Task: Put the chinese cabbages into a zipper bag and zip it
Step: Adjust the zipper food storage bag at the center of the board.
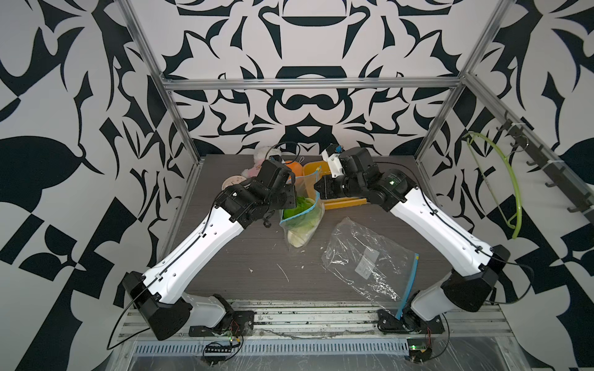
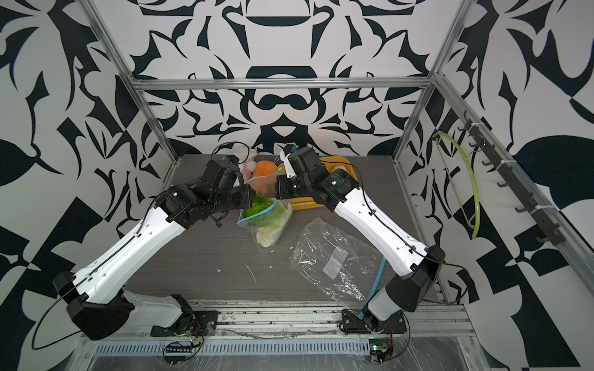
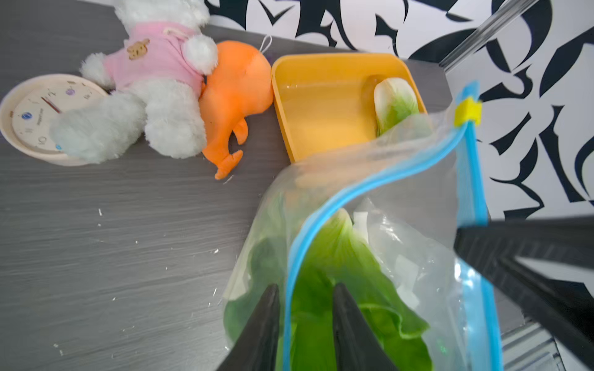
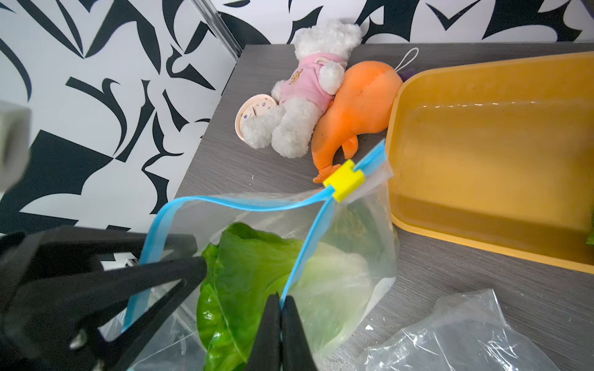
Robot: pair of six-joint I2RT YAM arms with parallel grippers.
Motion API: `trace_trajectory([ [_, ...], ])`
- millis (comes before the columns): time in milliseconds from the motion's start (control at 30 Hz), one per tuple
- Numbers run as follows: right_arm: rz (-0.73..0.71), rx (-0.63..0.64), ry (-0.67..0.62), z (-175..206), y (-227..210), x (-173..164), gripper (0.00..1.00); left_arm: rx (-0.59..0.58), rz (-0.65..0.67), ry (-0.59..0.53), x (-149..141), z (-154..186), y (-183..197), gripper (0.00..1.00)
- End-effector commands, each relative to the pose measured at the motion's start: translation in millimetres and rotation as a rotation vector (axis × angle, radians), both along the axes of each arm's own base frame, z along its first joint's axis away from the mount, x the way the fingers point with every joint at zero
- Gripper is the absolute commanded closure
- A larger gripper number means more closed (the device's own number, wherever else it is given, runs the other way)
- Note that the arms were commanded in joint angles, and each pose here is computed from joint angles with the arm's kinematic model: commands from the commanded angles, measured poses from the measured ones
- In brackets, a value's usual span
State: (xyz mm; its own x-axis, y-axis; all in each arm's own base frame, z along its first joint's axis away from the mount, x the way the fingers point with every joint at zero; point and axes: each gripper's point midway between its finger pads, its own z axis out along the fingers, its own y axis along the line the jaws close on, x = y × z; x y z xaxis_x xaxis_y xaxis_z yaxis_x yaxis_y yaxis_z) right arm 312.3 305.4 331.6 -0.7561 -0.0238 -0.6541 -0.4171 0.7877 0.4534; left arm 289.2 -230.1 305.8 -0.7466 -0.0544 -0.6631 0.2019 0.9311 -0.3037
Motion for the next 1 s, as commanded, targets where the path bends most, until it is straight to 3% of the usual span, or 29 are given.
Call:
trace_trajectory([
  [0, 0.021, 0.092, -0.071, 33, 3, -1, 1.0, 0.082, 0.031, 0.001, -5, -4, 20, 0.73],
  [200, 0.026, 0.074, -0.062, 34, 0, -3, 1.0, 0.072, -0.015, -0.037, 6, 11, 13, 1.0],
  [267, 0.018, 0.069, -0.048, 33, -2, -6, 0.97, 0.073, -0.019, -0.046, 8, 13, 12, 1.0],
  [467, -0.1, -0.011, 0.051, 21, -23, -13, 0.66, 0.024, -0.003, -0.059, 12, 21, 8, 1.0],
  [600, -0.139, -0.047, 0.075, 16, -25, -26, 0.53, 0.0, 0.0, -0.054, 14, 22, 3, 1.0],
  [800, -0.2, -0.113, 0.114, -5, -34, -32, 0.53, -0.021, 0.002, -0.06, 14, 24, 2, 1.0],
  [967, -0.175, -0.074, 0.125, -10, -20, -32, 0.76, -0.021, 0.002, -0.056, 13, 22, 2, 1.0],
])
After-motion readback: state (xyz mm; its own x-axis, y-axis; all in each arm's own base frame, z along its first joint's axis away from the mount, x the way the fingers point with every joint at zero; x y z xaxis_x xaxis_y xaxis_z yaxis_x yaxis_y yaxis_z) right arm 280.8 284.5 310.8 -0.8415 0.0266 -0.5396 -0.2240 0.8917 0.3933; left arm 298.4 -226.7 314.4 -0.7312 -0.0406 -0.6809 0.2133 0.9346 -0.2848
